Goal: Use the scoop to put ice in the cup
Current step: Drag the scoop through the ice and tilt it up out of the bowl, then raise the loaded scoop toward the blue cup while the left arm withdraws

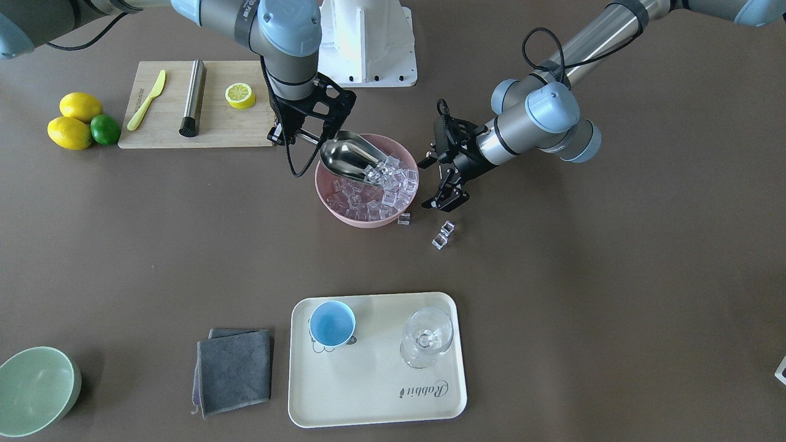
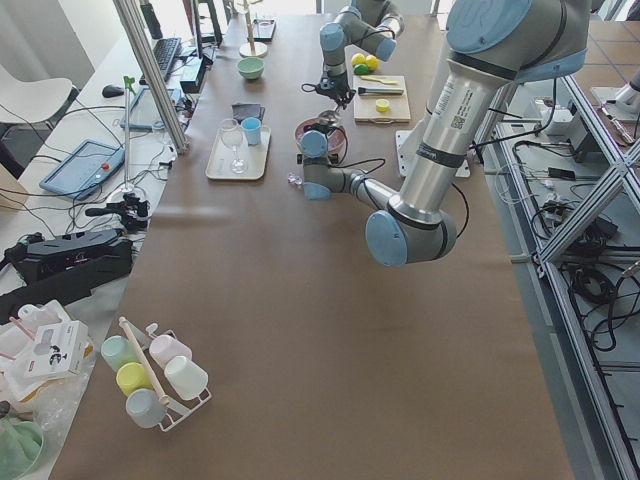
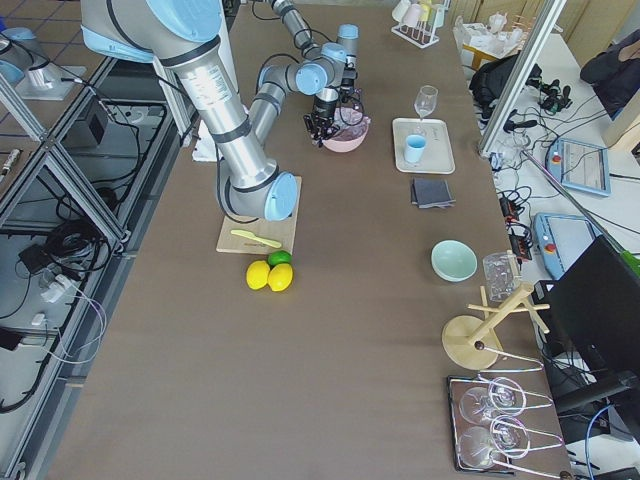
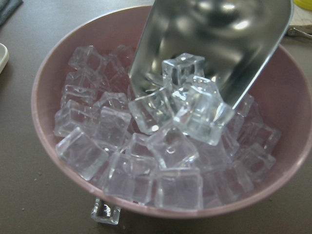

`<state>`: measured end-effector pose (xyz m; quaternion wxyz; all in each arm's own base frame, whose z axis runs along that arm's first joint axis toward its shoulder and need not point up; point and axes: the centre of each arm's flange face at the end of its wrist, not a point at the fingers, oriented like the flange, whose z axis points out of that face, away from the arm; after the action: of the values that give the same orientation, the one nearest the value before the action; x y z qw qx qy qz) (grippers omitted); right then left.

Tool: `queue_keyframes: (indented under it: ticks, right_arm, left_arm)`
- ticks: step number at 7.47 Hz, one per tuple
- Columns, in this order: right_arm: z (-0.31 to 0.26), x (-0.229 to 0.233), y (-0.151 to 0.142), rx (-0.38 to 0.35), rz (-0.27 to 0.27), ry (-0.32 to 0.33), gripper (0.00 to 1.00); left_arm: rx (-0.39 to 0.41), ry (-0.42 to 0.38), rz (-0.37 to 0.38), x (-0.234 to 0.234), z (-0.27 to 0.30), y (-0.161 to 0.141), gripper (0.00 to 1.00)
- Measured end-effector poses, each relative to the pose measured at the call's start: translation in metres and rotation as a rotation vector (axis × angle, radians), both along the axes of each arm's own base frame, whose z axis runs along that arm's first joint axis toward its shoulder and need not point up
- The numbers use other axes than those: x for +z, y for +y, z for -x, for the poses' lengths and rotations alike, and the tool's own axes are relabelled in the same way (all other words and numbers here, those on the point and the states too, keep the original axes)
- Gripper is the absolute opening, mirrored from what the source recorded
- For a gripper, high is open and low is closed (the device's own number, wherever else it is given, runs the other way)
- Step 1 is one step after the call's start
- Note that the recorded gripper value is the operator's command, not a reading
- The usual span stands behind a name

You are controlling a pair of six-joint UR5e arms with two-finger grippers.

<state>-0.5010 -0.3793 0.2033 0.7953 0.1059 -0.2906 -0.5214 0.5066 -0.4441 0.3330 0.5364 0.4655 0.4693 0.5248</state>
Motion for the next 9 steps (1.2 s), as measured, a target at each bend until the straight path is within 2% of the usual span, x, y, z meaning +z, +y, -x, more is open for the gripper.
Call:
queue_keyframes:
  ticks: [4, 9]
  right_arm:
    - [-0.032, 0.006, 0.018, -0.039, -0.063, -0.085, 0.0]
    - [-0.064, -0.008, 0.034, -0.029, -0.109, -0.181, 0.0]
  left_arm:
    - [0.0, -0.01, 0.007, 0.0, -0.001, 0.0, 0.99]
    - [-0.004, -0.003, 0.045, -0.003, 0.002, 0.001, 0.99]
